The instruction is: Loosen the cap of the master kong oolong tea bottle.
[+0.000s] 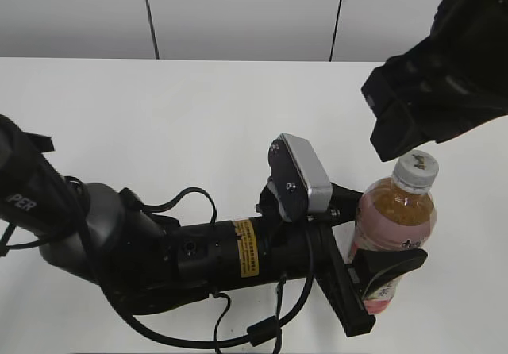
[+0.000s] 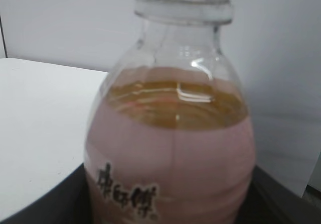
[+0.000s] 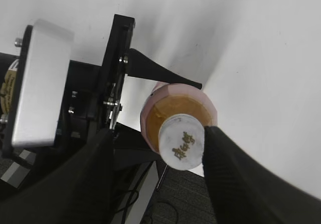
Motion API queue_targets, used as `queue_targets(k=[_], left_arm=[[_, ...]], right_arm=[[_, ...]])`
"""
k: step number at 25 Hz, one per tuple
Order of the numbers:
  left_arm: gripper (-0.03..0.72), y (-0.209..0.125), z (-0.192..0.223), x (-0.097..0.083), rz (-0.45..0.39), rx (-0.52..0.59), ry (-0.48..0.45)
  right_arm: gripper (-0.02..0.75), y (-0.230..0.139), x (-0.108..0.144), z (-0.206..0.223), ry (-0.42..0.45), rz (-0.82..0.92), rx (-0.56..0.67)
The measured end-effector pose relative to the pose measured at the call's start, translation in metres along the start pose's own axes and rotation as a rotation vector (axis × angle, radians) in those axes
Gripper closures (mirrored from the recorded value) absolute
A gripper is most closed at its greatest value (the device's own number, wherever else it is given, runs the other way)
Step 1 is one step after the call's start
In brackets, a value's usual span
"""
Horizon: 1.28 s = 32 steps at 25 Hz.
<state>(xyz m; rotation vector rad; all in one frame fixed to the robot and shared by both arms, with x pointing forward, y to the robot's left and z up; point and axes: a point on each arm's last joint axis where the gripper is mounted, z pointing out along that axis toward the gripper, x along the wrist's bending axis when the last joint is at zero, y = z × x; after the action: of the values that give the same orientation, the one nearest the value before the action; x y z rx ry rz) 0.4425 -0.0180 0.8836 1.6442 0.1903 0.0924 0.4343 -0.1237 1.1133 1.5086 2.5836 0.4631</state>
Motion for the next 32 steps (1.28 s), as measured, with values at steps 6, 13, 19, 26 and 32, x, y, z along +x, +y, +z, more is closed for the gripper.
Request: queue_targets(k=[6,13,19,26,32], left_arm=[[0.263,0.0,0.0,0.0,0.0,0.0,-0.001],[0.263,0.0,0.0,0.0,-0.001,0.0,-0.001],[0.263,0.0,0.0,0.0,-0.001,0.0,-0.001],[0.263,0.0,0.0,0.0,-0.001,0.0,-0.001],[0.263,0.0,0.0,0.0,-0.001,0.0,-0.001]], right_arm=[[0.311,0.002,-0.015,0.001,-0.005,0.064,0.004],[0.311,0.003,-0.023,0.003,0.043,0.142,0.018],[0.311,-0.006,-0.022,0.021,0.06,0.15,0.095],[0.311,-0.007,-0.022,0.022,0.059,0.151,0.1],[0.312,-0.003,-0.022,0.034,0.053,0.153,0.138]])
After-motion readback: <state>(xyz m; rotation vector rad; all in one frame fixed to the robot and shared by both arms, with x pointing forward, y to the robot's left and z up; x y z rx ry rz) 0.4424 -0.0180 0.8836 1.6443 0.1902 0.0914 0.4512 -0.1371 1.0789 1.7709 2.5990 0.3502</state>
